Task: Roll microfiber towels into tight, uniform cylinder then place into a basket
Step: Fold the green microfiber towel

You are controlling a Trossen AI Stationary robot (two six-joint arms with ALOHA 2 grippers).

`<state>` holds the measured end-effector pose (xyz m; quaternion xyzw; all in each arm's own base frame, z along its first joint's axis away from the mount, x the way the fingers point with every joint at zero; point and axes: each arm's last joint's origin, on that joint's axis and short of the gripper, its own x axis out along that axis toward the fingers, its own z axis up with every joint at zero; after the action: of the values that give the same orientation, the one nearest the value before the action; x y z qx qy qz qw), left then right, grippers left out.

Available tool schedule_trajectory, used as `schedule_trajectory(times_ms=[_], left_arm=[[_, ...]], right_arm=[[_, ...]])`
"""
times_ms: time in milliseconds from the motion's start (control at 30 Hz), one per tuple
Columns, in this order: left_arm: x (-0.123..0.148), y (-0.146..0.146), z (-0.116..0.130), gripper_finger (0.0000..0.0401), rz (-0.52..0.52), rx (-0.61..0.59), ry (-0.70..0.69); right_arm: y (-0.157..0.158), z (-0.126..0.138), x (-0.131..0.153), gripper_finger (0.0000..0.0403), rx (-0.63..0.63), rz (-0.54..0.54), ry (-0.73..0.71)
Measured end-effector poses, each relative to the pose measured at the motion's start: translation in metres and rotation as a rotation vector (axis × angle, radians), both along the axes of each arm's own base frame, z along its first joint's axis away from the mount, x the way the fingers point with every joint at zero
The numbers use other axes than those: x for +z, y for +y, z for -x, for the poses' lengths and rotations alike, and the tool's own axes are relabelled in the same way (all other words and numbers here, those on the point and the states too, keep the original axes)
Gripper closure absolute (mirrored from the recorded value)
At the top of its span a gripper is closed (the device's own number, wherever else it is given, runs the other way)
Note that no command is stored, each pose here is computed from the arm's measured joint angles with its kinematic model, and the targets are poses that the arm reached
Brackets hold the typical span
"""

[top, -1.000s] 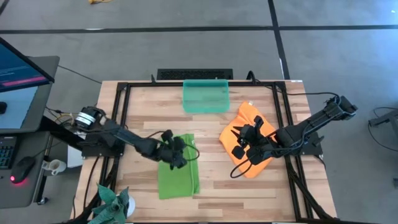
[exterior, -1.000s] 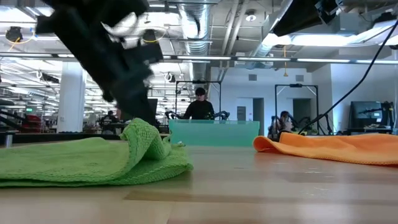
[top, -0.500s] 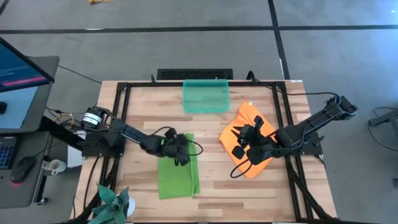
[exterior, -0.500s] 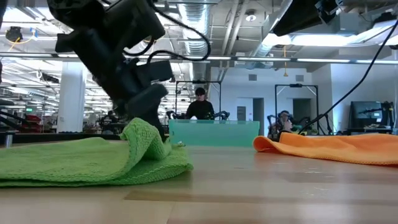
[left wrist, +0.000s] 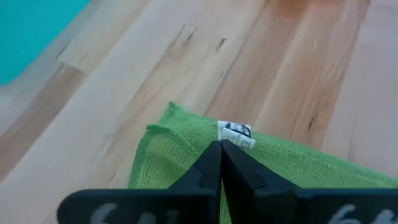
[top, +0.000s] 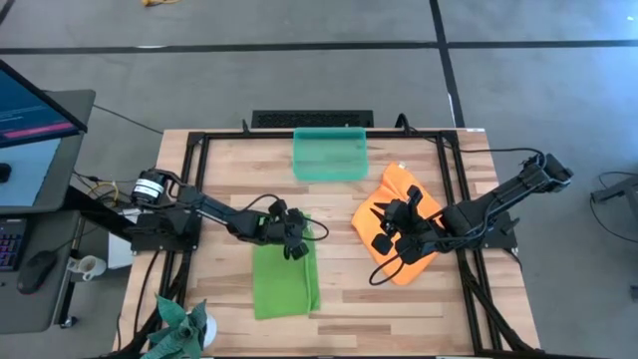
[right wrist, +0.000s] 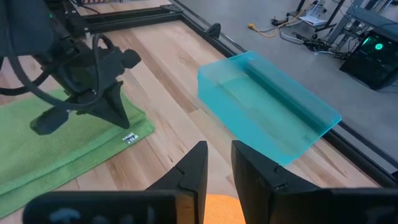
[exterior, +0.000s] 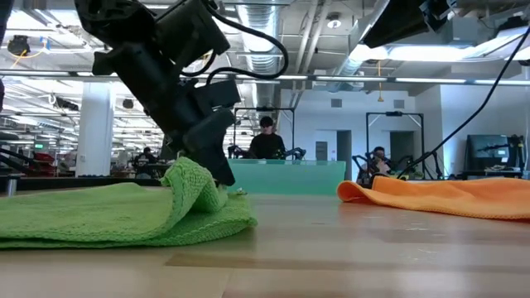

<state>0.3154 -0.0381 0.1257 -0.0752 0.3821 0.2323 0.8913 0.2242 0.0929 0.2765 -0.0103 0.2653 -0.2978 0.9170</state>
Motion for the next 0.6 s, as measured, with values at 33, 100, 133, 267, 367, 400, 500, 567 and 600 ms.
schedule_trajectory(times_ms=[33,100,133,267,367,400,500,567,600], left_arm=[[0.000,0.000,0.000,0.0401,-0.009,-0.010,0.005],[0.003,-0.001,0.001,0.0401,-0.024,-0.028,0.009],[0.006,-0.003,0.002,0.0401,-0.028,-0.037,0.006],[0.023,-0.013,0.012,0.0401,-0.026,-0.069,0.005],[0.037,-0.024,0.024,0.0401,-0.010,-0.075,0.007],[0.041,-0.028,0.028,0.0401,0.000,-0.074,0.008],[0.045,-0.041,0.039,0.0401,0.037,-0.077,0.026],[0.043,-0.051,0.044,0.0401,0.066,-0.088,0.043],[0.041,-0.055,0.046,0.0401,0.079,-0.094,0.056]], right_arm=[[0.000,0.000,0.000,0.0308,0.000,0.000,0.000],[0.000,0.000,0.000,0.0308,0.001,0.000,0.001],[0.000,0.000,0.000,0.0308,0.001,0.001,0.001],[0.000,0.000,0.000,0.0308,0.001,0.003,0.004],[0.000,0.001,-0.001,0.0308,0.005,0.007,0.012],[0.001,0.001,-0.001,0.0308,0.017,0.009,0.021],[0.003,0.002,-0.001,0.0308,0.052,-0.012,0.042],[0.006,0.002,-0.002,0.0308,0.074,-0.029,0.051],[0.006,0.003,-0.002,0.0308,0.080,-0.033,0.053]])
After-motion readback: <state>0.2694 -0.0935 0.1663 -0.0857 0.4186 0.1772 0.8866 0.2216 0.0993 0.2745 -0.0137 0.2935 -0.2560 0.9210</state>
